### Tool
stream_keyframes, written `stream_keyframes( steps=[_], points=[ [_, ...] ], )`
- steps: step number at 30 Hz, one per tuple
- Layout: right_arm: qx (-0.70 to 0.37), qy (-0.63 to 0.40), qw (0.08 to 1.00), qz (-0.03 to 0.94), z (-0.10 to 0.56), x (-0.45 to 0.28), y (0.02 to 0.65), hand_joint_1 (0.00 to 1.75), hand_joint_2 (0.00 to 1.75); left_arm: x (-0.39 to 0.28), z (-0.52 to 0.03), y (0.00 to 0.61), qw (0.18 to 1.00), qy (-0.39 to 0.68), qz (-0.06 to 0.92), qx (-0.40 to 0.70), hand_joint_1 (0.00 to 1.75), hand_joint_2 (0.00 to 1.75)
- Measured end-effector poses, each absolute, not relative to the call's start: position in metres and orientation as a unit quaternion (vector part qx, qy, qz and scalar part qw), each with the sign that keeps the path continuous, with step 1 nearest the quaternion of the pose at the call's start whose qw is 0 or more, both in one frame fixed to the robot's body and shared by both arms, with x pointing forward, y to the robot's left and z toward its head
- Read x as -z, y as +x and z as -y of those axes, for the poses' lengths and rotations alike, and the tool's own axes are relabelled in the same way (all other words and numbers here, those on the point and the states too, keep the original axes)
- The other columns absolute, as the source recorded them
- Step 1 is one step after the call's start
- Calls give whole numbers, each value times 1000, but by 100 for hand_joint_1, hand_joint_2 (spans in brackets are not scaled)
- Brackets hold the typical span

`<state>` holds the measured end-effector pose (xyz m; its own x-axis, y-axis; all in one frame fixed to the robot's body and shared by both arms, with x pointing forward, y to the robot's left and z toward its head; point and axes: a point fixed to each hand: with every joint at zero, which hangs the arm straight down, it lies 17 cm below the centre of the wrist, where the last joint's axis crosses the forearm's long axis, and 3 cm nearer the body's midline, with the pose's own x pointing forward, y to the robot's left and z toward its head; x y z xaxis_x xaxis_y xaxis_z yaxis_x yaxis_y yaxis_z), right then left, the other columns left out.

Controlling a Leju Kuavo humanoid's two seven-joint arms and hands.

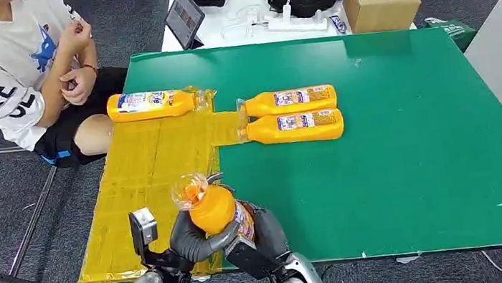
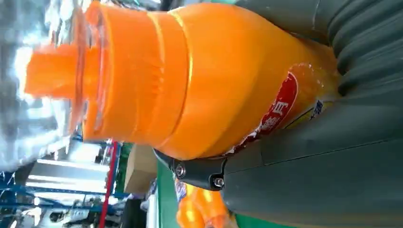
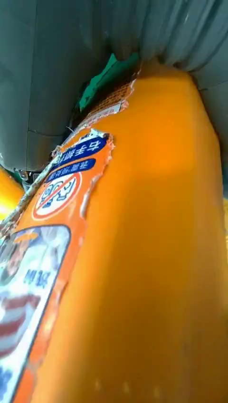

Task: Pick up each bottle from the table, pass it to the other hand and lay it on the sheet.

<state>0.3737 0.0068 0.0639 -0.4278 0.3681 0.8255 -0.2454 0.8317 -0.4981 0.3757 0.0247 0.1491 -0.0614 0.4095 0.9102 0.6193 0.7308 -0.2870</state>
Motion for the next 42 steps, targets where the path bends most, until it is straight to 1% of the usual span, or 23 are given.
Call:
stream_keyframes(
  steps=[7, 12, 16, 19, 21, 24, 28, 31, 37, 40, 42],
  points=[
    [-280, -47, 515, 809, -8, -75, 373, 0, 0, -148, -41, 375, 589, -438, 679, 12, 175, 175],
    [-264, -49, 507, 819, -6, -90, 377, 0, 0, -148, -53, 381, 593, -452, 666, -33, 175, 175],
    [-258, -51, 503, 824, -5, -96, 379, 0, 0, -148, -59, 387, 598, -440, 668, -53, 175, 175],
    [-250, -42, 503, 826, -4, -101, 380, 0, 0, -148, -68, 398, 602, -382, 699, -59, 175, 175],
    [-232, -29, 498, 835, -2, -114, 381, 0, 0, -145, -84, 410, 608, -301, 732, -57, 175, 175],
    [-208, -23, 484, 850, 5, -136, 378, 0, 0, -156, -114, 427, 594, -202, 776, -65, 175, 175],
    [-186, -25, 467, 864, 14, -160, 377, 0, 0, -169, -132, 437, 579, -161, 796, -73, 175, 175],
    [-160, -29, 446, 880, 25, -180, 372, 0, 0, -179, -155, 445, 561, -97, 818, -86, 175, 175],
    [-56, -47, 396, 916, 67, -242, 358, 0, 0, -203, -206, 461, 522, 1, 844, -121, 175, 175],
    [20, -85, 365, 927, 104, -277, 352, 0, 0, -221, -210, 465, 493, 82, 863, -71, 175, 175],
    [49, -97, 346, 932, 120, -295, 347, 0, 0, -230, -209, 469, 480, 115, 869, -43, 175, 175]
  ],
)
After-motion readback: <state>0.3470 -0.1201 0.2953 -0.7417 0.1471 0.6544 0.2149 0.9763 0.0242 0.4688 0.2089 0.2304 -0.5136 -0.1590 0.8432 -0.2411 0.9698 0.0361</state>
